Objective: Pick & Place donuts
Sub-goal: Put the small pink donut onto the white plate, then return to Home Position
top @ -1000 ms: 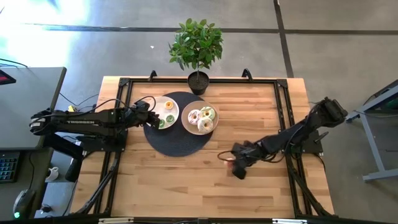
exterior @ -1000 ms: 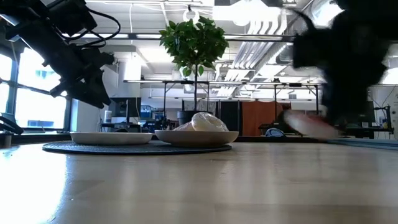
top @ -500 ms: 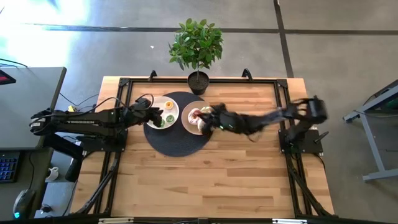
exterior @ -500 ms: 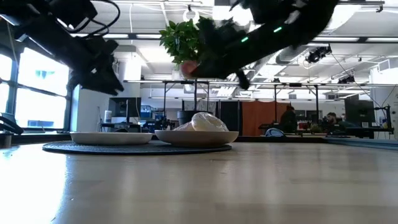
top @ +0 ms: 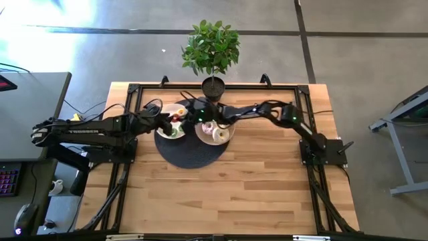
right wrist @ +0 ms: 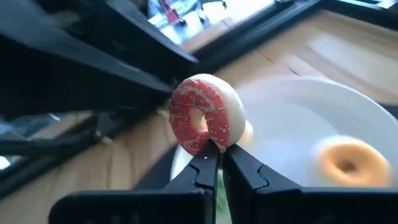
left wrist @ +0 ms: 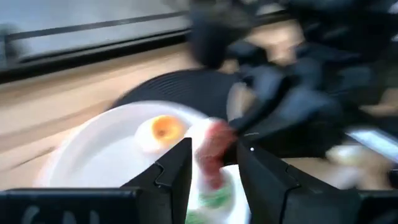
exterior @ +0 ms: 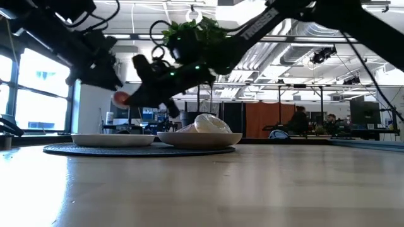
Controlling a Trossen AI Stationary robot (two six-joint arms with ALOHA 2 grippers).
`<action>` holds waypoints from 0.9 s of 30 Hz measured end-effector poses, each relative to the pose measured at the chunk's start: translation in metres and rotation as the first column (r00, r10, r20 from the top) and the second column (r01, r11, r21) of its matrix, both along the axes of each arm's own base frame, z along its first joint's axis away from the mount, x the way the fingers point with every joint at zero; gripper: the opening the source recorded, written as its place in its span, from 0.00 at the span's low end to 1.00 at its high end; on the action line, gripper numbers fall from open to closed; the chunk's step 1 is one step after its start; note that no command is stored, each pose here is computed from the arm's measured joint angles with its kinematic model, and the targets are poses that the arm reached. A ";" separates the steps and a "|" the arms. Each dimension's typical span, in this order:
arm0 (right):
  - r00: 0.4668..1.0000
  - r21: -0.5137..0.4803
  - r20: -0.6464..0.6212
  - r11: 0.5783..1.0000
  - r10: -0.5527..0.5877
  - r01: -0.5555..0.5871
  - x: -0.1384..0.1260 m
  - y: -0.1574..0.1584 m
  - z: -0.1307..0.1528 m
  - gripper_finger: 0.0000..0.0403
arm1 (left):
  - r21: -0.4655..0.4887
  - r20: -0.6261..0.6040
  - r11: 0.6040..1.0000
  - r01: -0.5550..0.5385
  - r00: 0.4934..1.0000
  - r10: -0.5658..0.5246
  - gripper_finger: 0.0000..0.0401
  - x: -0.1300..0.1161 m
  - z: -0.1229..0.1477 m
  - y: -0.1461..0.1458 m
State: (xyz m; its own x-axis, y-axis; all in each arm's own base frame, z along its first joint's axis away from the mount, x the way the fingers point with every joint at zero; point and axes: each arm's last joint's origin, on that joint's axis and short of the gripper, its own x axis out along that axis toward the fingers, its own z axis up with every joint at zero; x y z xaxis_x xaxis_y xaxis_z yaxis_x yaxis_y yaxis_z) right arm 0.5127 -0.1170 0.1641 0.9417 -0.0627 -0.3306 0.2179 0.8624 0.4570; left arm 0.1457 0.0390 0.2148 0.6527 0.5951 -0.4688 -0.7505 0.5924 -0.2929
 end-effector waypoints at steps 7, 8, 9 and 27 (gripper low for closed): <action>1.000 -0.042 -0.002 0.999 0.028 -0.028 0.027 -0.004 -0.001 0.03 | -0.054 -0.156 0.986 -0.155 0.977 0.145 0.32 -0.014 -0.016 0.000; 1.000 -0.041 -0.003 0.999 0.028 -0.028 0.028 -0.004 0.000 0.03 | -0.062 -0.168 0.984 -0.165 0.974 0.152 0.32 -0.016 -0.017 0.000; 1.000 -0.042 -0.003 0.999 0.028 -0.028 0.029 -0.004 0.001 0.03 | -0.068 -0.174 0.982 -0.174 0.972 0.160 0.32 -0.017 -0.018 -0.001; 0.992 -0.137 -0.124 0.990 0.004 -0.021 0.017 -0.017 0.011 0.39 | -0.067 -0.162 0.979 -0.193 0.970 0.180 0.32 -0.017 -0.023 0.000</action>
State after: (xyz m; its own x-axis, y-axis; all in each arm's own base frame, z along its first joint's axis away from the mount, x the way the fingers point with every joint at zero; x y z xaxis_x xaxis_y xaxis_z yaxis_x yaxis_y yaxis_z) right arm 0.5292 -0.1344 0.1749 0.8952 -0.1046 -0.4333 0.2542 0.9183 0.3036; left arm 0.1289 0.0389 0.1922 0.4502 0.6550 -0.6068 -0.8851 0.4169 -0.2067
